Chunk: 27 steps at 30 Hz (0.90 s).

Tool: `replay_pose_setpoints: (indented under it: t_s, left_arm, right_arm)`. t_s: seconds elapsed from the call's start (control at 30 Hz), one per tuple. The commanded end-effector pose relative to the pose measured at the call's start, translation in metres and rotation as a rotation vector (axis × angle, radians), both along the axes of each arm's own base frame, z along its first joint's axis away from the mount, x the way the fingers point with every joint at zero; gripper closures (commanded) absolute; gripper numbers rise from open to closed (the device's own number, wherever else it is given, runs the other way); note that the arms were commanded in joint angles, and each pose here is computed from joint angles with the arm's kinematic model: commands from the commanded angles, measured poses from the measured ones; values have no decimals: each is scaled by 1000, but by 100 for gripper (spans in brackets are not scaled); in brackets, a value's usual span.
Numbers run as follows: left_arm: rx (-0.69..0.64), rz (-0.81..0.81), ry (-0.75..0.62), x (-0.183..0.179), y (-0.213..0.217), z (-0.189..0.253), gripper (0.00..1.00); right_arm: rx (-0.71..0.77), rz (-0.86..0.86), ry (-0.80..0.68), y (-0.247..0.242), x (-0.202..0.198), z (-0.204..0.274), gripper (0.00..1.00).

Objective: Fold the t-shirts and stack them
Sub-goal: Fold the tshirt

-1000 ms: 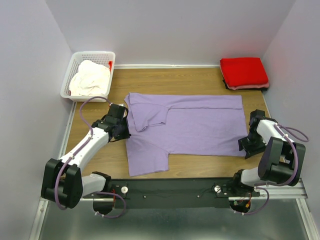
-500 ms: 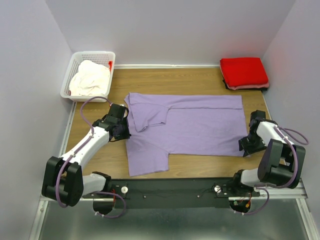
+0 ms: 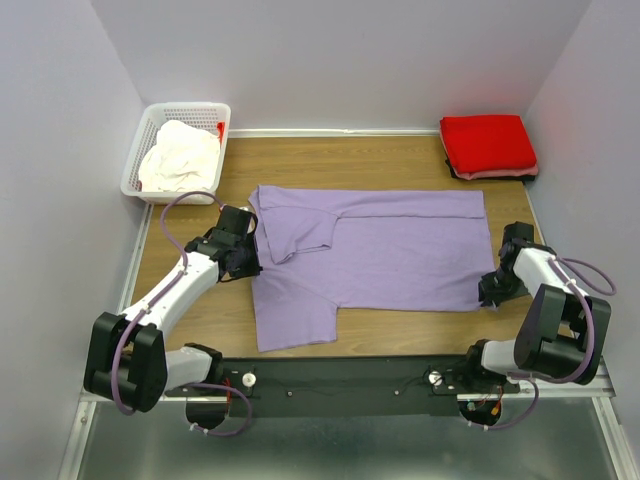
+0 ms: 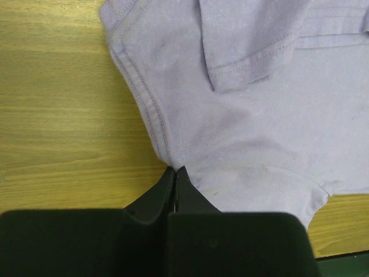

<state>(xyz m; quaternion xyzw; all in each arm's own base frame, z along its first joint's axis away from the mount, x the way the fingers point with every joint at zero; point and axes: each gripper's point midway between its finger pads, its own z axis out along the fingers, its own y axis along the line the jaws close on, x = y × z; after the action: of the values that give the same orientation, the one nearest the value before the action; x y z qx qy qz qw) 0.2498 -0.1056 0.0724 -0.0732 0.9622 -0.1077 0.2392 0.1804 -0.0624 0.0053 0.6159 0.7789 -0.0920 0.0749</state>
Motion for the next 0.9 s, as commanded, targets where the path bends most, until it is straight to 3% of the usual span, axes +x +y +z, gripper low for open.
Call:
replay_pose_setpoints:
  t_s: [0.0,0.2,0.43,0.87]
  left_arm:
    - [-9,-16,-10,2,-3,8,100]
    - [-7,-11,-9,4,-3,11,100]
    - [-6,-2,-21,8,-1,20,100]
    - [-9,15,11,18,8,17,100]
  right_arm:
    - [55,-30,22,14,-14,-42,77]
    - [24,16,18,6,-8,-24,100]
    - [30,127,42,2,0,0,100]
    - [-56,317,-68,-27,70,59,100]
